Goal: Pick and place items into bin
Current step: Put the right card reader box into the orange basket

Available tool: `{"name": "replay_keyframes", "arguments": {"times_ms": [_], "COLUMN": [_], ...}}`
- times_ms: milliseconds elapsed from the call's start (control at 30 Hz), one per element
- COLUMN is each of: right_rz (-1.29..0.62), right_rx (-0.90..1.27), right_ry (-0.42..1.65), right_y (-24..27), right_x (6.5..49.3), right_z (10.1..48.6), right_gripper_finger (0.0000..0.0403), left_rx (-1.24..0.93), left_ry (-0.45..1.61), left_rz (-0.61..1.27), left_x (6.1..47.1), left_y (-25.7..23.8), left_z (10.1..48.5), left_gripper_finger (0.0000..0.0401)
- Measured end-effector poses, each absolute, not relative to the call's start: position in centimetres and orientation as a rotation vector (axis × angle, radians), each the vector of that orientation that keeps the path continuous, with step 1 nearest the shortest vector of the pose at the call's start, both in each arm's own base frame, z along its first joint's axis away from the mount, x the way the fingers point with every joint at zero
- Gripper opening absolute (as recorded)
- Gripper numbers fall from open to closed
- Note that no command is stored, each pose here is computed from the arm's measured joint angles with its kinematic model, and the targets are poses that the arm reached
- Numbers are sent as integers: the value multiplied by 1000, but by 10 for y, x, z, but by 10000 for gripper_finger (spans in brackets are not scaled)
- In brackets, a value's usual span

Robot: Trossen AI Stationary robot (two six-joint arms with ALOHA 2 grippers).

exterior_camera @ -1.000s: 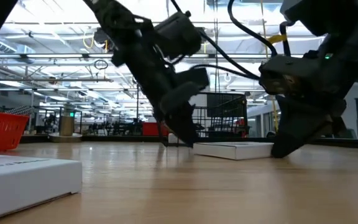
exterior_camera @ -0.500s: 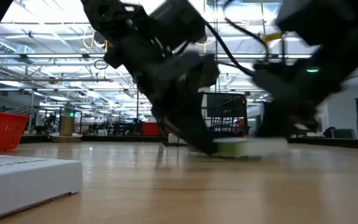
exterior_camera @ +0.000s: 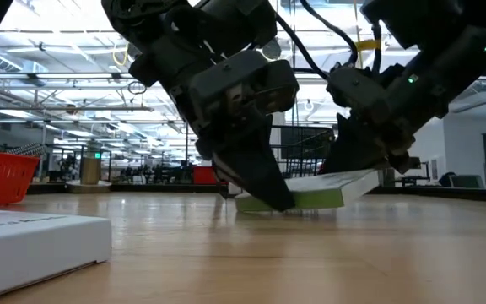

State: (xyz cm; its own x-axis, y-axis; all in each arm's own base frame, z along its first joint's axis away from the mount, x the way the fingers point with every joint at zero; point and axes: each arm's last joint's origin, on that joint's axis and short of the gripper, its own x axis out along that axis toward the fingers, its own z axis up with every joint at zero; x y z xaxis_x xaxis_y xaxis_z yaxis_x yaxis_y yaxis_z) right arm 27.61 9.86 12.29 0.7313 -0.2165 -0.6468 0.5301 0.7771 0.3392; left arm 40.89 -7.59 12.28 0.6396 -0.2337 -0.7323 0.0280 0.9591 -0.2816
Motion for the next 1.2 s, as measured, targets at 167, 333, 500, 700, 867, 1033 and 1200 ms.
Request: {"name": "replay_keyframes", "arguments": {"times_ms": [167,333,500,700,867,1033,1200], "right_rz": [-385,-352,-340,-306,-127,-219,-215], "right_rx": [530,539,543,558,597,598,549], "right_ry": [567,533,536,514,575,603,636], "right_y": [102,104,108,115,126,121,122], "right_x": [281,284,283,282,283,280,275], "right_z": [129,135,134,137,137,134,131], "right_gripper_finger": [0,0,0,0,0,0,0], "left_rx": [-250,-247,-241,-239,-182,-195,-181], "left_ry": [884,880,880,887,805,832,830], "left_rz": [-138,-121,-122,-134,-61,-61,-45], "left_x": [408,408,408,407,414,411,412], "left_y": [-75,-75,-75,-76,-68,-71,-67], "left_z": [122,122,122,122,130,126,126], "left_gripper_finger": [8,12,7,17,17,4,19]}}
